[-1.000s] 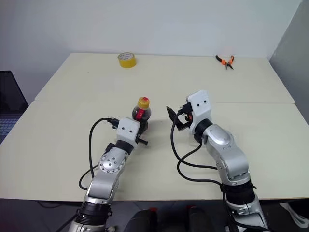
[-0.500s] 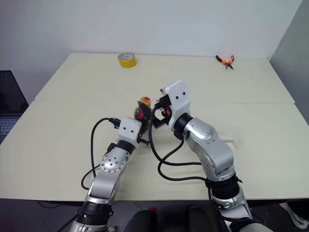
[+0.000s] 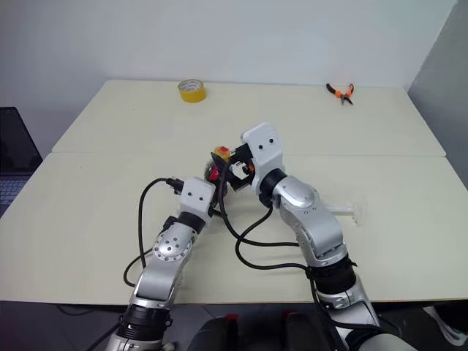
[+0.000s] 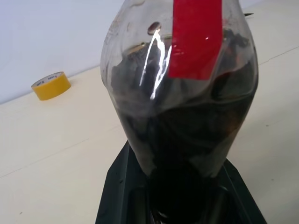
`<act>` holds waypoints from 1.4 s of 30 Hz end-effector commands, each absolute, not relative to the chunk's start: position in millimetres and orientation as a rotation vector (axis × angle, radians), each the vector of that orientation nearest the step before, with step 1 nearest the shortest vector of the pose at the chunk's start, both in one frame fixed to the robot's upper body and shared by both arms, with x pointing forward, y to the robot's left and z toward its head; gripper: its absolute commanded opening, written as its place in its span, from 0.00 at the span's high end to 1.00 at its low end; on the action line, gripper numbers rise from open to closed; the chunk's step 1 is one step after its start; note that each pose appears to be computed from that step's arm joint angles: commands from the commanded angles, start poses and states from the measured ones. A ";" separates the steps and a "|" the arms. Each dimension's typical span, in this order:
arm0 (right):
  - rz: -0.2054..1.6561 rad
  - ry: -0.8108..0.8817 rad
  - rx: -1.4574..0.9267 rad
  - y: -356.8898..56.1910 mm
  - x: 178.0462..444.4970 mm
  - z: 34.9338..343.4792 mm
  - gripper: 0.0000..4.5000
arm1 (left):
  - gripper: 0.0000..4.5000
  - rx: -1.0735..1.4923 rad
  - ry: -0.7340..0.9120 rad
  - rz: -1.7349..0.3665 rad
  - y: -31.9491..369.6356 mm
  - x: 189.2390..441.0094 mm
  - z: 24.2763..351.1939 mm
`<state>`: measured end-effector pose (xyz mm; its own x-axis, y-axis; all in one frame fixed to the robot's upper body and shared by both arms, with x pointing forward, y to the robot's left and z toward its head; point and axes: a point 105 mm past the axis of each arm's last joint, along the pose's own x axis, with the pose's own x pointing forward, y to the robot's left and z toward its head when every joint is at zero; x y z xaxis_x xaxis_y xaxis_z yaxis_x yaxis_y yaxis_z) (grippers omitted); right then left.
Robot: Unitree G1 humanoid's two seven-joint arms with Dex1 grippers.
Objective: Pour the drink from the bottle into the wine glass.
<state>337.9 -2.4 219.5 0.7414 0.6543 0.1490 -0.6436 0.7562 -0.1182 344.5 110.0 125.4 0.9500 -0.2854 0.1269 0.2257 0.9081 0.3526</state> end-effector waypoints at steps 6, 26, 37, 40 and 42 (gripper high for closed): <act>0.620 -0.180 -0.049 -43.3 336.1 217.9 0.00 | 0.86 0.336 -0.273 -0.258 108.4 343.0 148.5; 0.768 -0.216 -0.019 0.5 321.8 235.0 0.00 | 0.86 0.338 -0.274 -0.266 106.6 343.4 148.9; 0.690 -0.228 -0.016 -5.7 337.6 232.6 0.00 | 0.86 0.338 -0.272 -0.266 106.9 343.1 147.2; 0.686 -0.217 -0.012 -7.8 337.5 229.3 0.00 | 0.86 0.339 -0.271 -0.266 107.2 343.5 146.6; 0.680 -0.211 -0.009 -9.6 337.7 227.7 0.00 | 0.86 0.339 -0.271 -0.266 107.2 343.6 146.3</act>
<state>337.7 0.2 216.7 0.7422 0.6556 0.1390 -0.6518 0.7544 -0.0778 345.5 110.3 125.2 0.9499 -0.2855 0.1274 0.2260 0.9086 0.3512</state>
